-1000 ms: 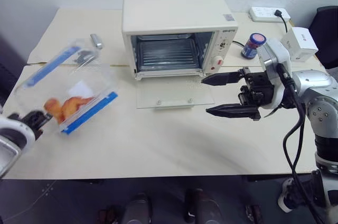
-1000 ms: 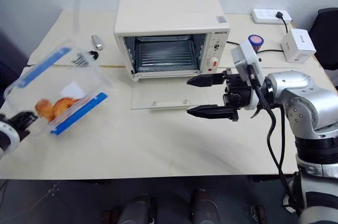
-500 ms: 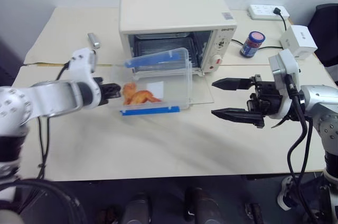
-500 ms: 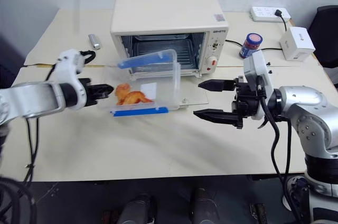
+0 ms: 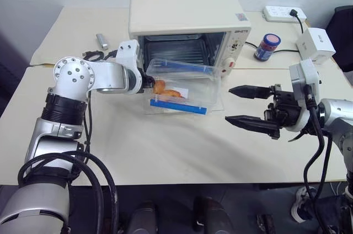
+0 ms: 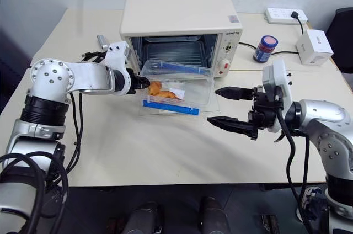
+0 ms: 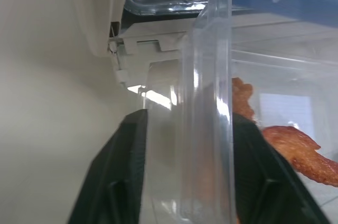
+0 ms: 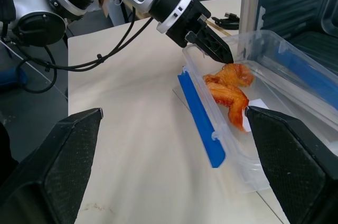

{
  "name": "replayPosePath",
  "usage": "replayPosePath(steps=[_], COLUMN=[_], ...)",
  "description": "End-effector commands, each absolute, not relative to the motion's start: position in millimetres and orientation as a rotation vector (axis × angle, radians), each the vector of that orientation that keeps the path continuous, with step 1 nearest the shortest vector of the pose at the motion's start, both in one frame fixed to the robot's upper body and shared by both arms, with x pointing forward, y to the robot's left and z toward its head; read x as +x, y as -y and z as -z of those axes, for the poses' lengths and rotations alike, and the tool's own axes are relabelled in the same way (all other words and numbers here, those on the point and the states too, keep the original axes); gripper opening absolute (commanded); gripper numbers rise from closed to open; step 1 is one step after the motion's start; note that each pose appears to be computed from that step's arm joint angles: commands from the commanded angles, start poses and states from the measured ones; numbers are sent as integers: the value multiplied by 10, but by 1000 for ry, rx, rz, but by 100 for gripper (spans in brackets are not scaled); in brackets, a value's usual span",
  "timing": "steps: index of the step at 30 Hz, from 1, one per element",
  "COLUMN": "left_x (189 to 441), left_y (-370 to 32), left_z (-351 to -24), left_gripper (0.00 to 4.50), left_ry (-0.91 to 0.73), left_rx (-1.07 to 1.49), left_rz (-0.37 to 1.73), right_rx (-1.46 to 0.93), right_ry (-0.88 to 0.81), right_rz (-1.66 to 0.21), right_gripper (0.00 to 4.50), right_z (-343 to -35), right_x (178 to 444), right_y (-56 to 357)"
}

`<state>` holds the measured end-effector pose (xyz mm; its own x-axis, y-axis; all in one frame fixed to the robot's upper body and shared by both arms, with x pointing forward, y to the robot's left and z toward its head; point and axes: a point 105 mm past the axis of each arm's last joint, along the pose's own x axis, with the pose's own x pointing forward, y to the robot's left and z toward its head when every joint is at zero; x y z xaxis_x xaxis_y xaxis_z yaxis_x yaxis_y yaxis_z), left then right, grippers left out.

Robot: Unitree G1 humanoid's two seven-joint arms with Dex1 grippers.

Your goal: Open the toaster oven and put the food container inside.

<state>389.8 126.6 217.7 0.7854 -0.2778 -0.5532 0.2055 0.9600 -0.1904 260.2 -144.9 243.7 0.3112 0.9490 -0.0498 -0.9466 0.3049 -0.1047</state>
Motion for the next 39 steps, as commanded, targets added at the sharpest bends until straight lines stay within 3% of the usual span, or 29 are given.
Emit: replayPosePath(steps=[1, 8, 11, 13, 15, 17, 18, 22, 23, 29, 33, 39], left_x=[3894, 3588, 3327, 3084, 2813, 2682, 2674, 2687, 2728, 3000, 3205, 3839], left_y=[-1323, -1477, -1542, -1511, -1467, -1473, -1495, -1520, -1513, -1437, -1366, -1158], left_z=[-2581, -3065, -3197, -3135, -2902, -2666, -2565, -2172, -2099, -1929, -1890, -2131], left_gripper=[245, 245, 188, 129, 70, 9, 0, 0, 0, 0, 0, 0], left_ry=[-450, -170, -53, -51, -116, -195, -219, -287, -296, -278, -252, -104], left_rx=[-125, -218, -240, -181, -51, 39, 73, 220, 250, 306, 313, 186], left_rz=[280, 465, 633, 789, 946, 1024, 1033, 1077, 1073, 1041, 1009, 831], right_rx=[-172, -195, -168, -152, -145, -142, -140, -170, -188, -246, -277, -275], right_ry=[62, 23, 5, -7, -22, -35, -38, -59, -69, -59, -16, 85], right_rz=[-1227, -1223, -1248, -1273, -1294, -1308, -1310, -1292, -1279, -1210, -1072, -850], right_gripper=[450, 450, 393, 329, 262, 190, 158, 15, 3, 3, 3, 3], right_z=[-2503, -2412, -2361, -2320, -2245, -2177, -2143, -1954, -1896, -1758, -1802, -1991], right_x=[2593, 2592, 2551, 2514, 2497, 2497, 2510, 2615, 2662, 2930, 3265, 3797], right_y=[1500, 1506, 1465, 1411, 1337, 1271, 1232, 1069, 1038, 931, 947, 1016])
